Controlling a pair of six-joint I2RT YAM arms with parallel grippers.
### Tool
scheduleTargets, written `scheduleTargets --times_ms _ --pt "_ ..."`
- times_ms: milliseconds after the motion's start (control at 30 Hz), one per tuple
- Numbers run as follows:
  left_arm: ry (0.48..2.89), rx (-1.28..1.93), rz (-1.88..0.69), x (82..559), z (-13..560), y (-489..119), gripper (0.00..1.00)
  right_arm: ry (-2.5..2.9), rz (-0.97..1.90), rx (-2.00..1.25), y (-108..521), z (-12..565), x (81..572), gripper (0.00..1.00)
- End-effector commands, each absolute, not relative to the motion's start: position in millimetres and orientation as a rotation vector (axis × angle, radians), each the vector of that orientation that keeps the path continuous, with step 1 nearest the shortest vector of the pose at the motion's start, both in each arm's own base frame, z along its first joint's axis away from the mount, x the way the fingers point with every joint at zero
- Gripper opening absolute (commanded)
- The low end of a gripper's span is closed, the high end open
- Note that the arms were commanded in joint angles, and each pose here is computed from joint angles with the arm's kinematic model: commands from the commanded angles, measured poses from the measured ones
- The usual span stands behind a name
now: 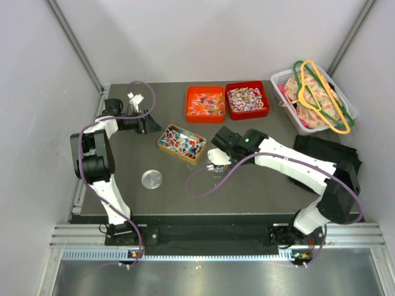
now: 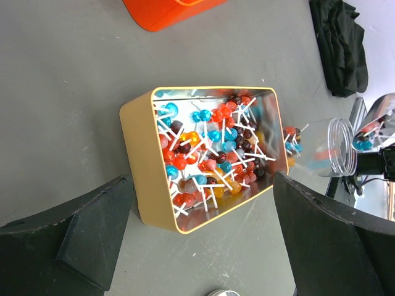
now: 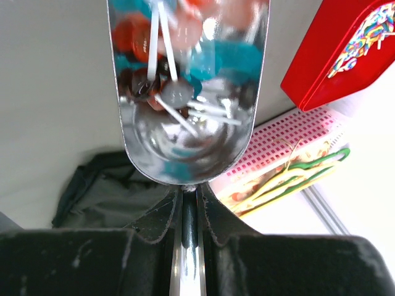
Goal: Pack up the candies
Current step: Place the fake candies in the packing bottle, then adjust the spatula.
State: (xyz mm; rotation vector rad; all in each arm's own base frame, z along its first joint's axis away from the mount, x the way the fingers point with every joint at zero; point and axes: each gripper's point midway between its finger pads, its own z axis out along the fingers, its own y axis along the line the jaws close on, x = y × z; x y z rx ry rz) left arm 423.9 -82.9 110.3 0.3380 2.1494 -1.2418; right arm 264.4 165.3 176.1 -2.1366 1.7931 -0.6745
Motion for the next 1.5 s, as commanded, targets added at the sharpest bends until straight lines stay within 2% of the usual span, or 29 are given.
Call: scheduleTargets --times_ms 0,1033,1333,1467 --pt "2.074 0.413 -1.225 422.5 132.7 -84.3 0.99 1.753 -0.744 -2.124 168.3 191.6 271.3 0.00" --pt "2.067 0.382 -1.263 418.0 121.6 -87.5 0.99 1.654 -0.944 -2.191 168.5 206.1 282.7 0.00" --pt "2.060 0.378 -1.282 415.9 116.9 -89.1 0.99 1.700 -0.710 -2.075 199.0 236.0 287.3 0.00" --pt "2.068 0.375 -1.277 415.9 113.9 -88.5 0.99 1.648 -0.777 -1.999 216.1 246.0 313.3 0.00"
